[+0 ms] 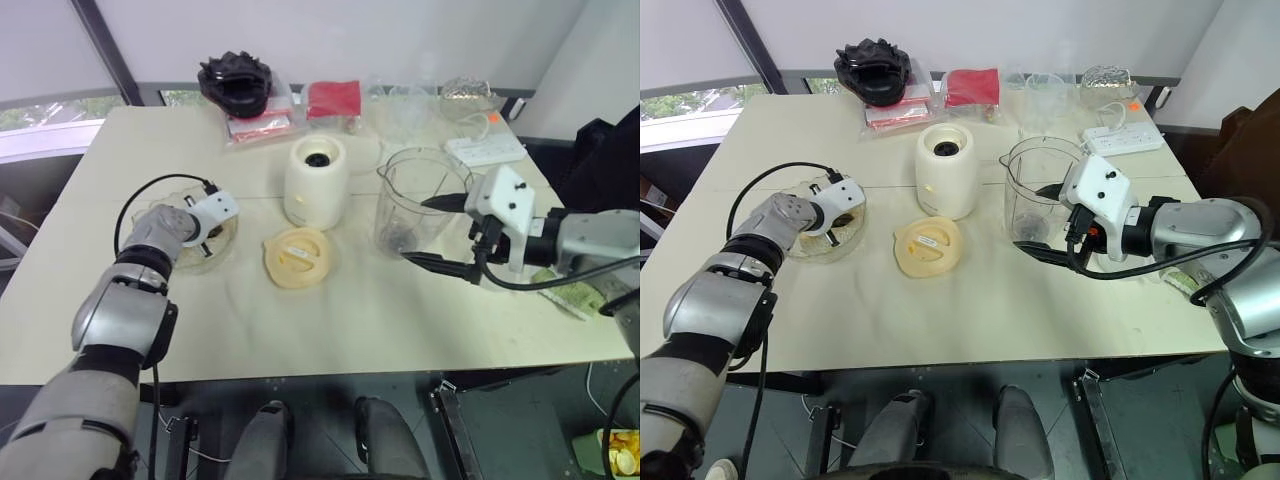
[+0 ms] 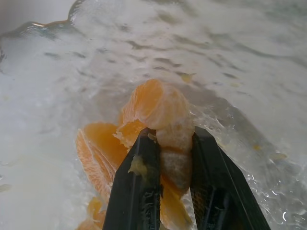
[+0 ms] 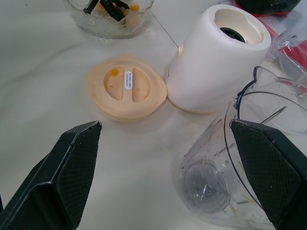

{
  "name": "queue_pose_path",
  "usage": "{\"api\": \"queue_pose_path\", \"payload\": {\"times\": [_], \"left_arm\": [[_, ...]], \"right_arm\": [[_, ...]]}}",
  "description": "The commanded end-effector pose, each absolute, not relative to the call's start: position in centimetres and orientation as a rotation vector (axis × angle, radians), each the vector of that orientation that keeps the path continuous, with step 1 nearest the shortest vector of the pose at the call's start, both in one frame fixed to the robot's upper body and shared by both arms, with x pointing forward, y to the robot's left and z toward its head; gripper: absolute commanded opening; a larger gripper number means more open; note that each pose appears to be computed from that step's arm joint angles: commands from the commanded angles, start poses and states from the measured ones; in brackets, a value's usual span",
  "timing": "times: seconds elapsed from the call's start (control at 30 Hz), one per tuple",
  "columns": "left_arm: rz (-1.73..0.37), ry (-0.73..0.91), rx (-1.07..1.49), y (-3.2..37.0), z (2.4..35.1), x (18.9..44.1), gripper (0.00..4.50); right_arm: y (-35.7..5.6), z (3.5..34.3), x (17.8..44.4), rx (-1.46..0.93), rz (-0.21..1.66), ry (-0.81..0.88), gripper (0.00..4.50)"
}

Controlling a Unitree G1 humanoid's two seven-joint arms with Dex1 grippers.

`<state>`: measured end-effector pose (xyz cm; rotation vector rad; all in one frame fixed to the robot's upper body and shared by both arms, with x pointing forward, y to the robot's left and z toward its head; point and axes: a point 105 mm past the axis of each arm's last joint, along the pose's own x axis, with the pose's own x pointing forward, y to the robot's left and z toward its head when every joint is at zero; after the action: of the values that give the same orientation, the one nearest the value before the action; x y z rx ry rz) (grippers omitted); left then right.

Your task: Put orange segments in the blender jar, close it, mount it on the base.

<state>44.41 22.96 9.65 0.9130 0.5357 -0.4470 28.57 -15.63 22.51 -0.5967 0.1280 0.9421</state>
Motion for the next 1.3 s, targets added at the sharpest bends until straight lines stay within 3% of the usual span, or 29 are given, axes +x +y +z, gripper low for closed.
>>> {"api": "queue_pose_path", "payload": {"times": [0.03, 0.23, 0.43, 0.7, 0.8, 0.9, 1.13, 1.3], "left_arm": [[-0.415, 0.478, 0.898, 23.1, 11.2, 45.0, 0.75], [-0.377, 0.371, 0.88, 23.1, 13.4, 45.6, 0.75], [-0.291, 0.126, 0.703, 23.7, 18.7, 45.8, 0.75], [-0.275, -0.115, 0.223, 23.3, 22.2, 40.3, 0.75], [-0.37, -0.201, 0.121, 21.4, 23.7, 37.5, 0.75], [-0.439, -0.275, 0.064, 19.5, 26.1, 36.7, 0.75], [-0.752, -0.447, 0.116, 11.1, 33.5, 38.6, 0.75], [-1.024, -0.473, 0.248, 4.8, 34.9, 40.0, 0.75]], "right_arm": [[-15.1, 23.5, 28.4, -0.623, 0.95, 0.076, 4.5], [-15.0, 23.5, 28.2, -0.622, 0.954, 0.076, 4.5], [-14.7, 23.0, 28.2, -0.61, 0.971, 0.089, 4.5], [-14.7, 22.7, 28.2, -0.601, 0.973, 0.098, 4.5], [-14.7, 22.5, 28.1, -0.592, 0.973, 0.101, 4.5], [-14.5, 22.2, 28.0, -0.582, 0.972, 0.103, 4.5], [-14.0, 21.3, 27.2, -0.545, 0.914, 0.084, 4.5], [-13.9, 20.5, 26.1, -0.51, 0.833, 0.069, 4.5]]}}
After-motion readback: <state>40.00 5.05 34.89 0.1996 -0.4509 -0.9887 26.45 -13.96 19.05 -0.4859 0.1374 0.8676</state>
